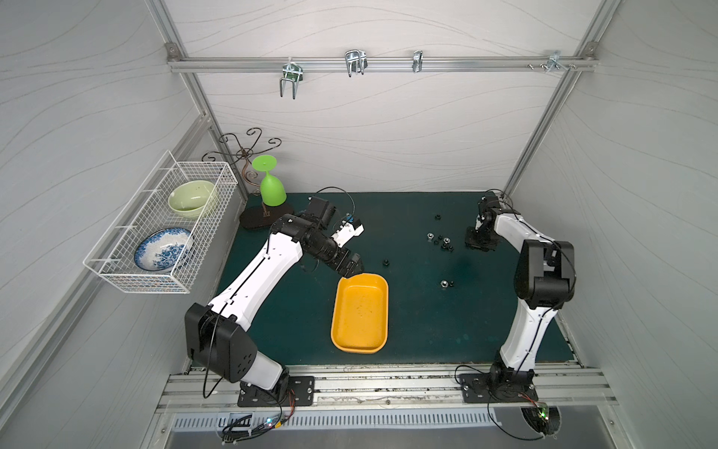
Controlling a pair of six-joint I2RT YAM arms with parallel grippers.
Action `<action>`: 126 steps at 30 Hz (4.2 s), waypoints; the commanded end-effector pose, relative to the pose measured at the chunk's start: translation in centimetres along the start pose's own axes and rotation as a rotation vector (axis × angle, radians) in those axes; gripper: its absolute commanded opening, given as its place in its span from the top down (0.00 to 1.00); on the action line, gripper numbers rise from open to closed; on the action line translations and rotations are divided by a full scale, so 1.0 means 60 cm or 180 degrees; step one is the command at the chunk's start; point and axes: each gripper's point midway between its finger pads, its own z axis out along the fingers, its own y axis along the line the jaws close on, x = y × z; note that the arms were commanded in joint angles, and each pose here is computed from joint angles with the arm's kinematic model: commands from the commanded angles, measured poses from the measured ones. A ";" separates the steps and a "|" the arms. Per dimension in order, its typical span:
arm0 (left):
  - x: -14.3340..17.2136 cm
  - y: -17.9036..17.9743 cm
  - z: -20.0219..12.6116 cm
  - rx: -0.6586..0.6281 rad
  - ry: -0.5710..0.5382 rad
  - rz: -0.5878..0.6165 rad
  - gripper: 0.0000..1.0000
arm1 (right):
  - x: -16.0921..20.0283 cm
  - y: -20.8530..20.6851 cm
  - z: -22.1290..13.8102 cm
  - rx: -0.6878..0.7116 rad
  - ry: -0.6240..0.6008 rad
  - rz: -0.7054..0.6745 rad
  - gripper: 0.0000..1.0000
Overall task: Put the nuts on the desktop into the storage box
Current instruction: Pick up the nut from the center of the board, then place the nut in the storage box.
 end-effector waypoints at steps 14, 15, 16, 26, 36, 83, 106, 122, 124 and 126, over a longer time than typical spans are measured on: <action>-0.062 0.019 -0.016 -0.0151 -0.0364 -0.0603 0.01 | 0.012 0.171 -0.152 -0.0755 -0.0629 -0.0965 0.75; -0.062 0.021 -0.019 -0.0159 -0.0380 -0.0612 0.01 | 0.016 0.185 -0.158 -0.0800 -0.0646 -0.1038 0.75; -0.061 0.024 -0.021 -0.0166 -0.0393 -0.0629 0.01 | 0.024 0.203 -0.165 -0.0850 -0.0654 -0.1137 0.75; -0.043 0.029 -0.056 0.0050 -0.0488 -0.0723 0.01 | 0.102 0.347 -0.265 -0.1303 -0.0782 -0.2035 0.76; -0.011 0.055 -0.083 -0.0133 -0.0541 -0.0786 0.01 | 0.224 0.472 -0.351 -0.1886 -0.0726 -0.2926 0.76; 0.153 0.013 -0.053 0.0609 -0.1214 0.2241 0.01 | 0.557 0.518 -0.181 -0.1211 0.0899 -0.3501 0.77; 0.233 0.032 0.003 0.0547 -0.0957 0.2120 0.01 | 0.575 0.525 -0.107 -0.0459 0.0856 -0.2826 0.74; 0.216 0.019 -0.025 0.0610 -0.0960 0.2082 0.01 | 0.549 0.541 -0.170 -0.0778 0.0648 -0.2755 0.59; 0.207 0.014 -0.037 0.0626 -0.0986 0.2073 0.01 | 0.547 0.544 -0.185 -0.0866 0.0649 -0.2758 0.58; 0.199 0.009 -0.048 0.0642 -0.1026 0.2085 0.01 | 0.542 0.543 -0.199 -0.0923 0.0660 -0.2708 0.57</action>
